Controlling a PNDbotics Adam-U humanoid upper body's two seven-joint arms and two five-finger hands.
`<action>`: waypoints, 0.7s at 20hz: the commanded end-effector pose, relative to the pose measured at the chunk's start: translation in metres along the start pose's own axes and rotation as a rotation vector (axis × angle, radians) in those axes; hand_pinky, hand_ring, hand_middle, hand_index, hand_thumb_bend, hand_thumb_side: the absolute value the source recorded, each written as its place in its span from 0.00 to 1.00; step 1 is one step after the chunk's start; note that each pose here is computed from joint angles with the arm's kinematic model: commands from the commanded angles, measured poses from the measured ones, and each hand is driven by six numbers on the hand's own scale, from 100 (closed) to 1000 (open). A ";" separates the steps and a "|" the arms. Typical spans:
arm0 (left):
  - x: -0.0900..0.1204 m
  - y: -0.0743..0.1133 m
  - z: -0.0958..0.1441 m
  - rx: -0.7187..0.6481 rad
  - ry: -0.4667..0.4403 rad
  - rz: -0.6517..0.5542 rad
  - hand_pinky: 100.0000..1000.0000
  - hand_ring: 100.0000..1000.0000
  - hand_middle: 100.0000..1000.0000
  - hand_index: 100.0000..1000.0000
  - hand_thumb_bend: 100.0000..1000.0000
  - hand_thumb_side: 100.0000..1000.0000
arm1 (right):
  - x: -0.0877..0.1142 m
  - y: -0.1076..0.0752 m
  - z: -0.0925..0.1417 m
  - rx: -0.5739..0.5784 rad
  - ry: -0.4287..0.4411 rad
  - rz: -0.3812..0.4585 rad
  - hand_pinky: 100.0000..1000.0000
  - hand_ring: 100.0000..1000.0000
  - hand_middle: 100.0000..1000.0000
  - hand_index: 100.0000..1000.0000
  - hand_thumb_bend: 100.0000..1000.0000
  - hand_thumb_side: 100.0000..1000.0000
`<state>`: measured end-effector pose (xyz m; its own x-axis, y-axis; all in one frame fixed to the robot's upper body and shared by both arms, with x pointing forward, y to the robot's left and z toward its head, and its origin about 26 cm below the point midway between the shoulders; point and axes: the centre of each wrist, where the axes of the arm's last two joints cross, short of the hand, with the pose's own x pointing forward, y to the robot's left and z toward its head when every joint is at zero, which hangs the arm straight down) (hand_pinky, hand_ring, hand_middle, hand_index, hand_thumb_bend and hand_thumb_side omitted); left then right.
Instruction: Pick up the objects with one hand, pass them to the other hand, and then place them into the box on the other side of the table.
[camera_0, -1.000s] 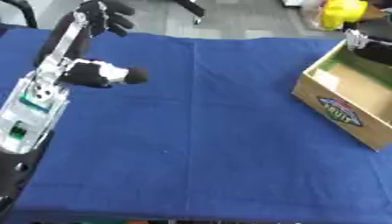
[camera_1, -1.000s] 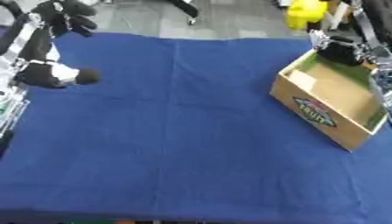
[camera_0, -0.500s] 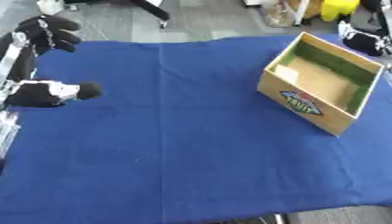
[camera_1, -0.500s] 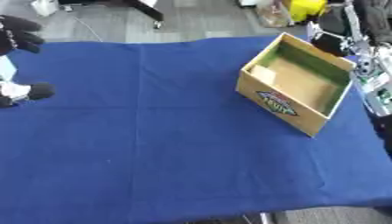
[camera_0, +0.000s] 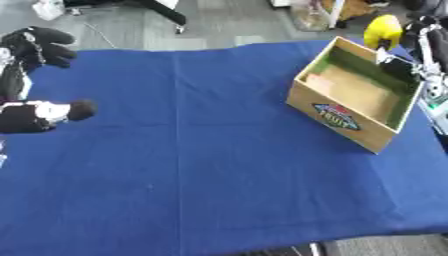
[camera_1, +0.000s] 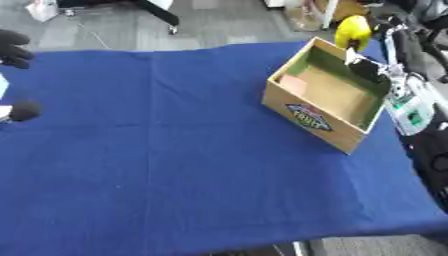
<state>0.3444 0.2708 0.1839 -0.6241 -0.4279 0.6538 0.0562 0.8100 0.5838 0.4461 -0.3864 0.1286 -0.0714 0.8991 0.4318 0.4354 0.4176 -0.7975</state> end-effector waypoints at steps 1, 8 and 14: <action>0.005 0.008 -0.003 0.016 -0.024 -0.012 0.64 0.63 0.67 0.72 0.96 0.43 | -0.011 -0.001 -0.004 0.039 0.055 0.033 0.98 0.86 0.92 0.50 0.00 0.13; 0.004 0.007 -0.002 0.013 -0.022 -0.008 0.64 0.63 0.67 0.72 0.96 0.43 | -0.029 0.019 0.010 0.196 0.181 0.094 0.99 0.90 0.96 0.75 0.00 0.11; 0.004 0.007 -0.002 0.013 -0.021 -0.009 0.64 0.63 0.67 0.72 0.97 0.43 | -0.031 0.015 0.009 0.214 0.186 0.147 1.00 0.90 0.98 0.94 0.00 0.50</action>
<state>0.3444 0.2701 0.1830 -0.6271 -0.4166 0.6581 0.0612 0.8160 0.5749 0.4437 -0.3975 0.0805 0.1550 0.9122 0.3793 0.1913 0.3489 -0.9174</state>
